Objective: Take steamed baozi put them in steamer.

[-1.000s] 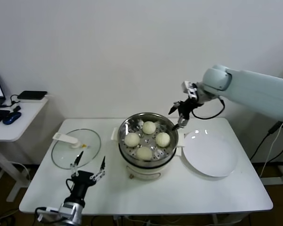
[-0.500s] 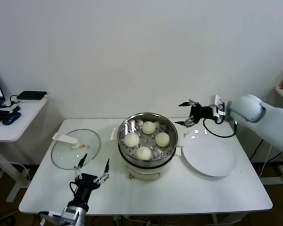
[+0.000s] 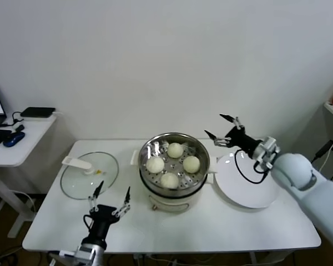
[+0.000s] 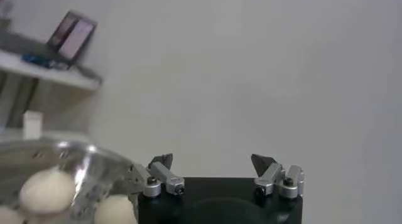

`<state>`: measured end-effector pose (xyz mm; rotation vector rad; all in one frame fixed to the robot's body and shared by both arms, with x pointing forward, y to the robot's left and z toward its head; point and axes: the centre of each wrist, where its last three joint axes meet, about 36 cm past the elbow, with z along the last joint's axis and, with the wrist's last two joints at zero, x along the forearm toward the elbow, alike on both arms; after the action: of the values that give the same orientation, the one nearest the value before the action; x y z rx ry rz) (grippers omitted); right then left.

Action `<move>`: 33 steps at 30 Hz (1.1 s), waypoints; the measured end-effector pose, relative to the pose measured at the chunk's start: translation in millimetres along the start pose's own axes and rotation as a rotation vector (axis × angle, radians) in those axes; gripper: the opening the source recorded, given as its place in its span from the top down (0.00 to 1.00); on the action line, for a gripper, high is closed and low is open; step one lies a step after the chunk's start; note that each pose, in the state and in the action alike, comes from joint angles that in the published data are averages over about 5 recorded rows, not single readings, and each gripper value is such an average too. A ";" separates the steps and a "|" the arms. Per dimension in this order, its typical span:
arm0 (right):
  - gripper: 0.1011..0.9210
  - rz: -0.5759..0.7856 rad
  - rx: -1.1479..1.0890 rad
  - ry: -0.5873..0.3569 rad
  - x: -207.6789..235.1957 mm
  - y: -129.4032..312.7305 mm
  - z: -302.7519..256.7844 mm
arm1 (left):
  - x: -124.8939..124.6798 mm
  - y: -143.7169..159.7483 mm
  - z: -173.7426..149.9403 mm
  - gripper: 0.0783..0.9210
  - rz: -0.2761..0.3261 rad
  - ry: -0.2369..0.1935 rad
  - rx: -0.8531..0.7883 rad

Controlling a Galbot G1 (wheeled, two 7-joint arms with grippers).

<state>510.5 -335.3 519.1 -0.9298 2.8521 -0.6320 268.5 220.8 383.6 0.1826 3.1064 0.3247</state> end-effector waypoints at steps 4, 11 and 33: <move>0.12 0.118 -0.073 -0.064 18.0 25.0 12.8 | -2.3 -0.3 -0.1 0.12 -0.011 0.007 0.000; 0.12 0.273 -0.179 -0.122 53.2 70.8 35.0 | -9.6 8.4 4.6 0.12 -0.039 0.030 -0.013; 0.12 0.448 -0.414 -0.071 129.4 187.2 81.6 | -33.3 32.8 13.4 0.12 -0.050 0.022 -0.004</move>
<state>318.6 -302.7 375.7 -0.3001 3.0221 0.0367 305.6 251.5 377.3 0.1024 3.1259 0.3334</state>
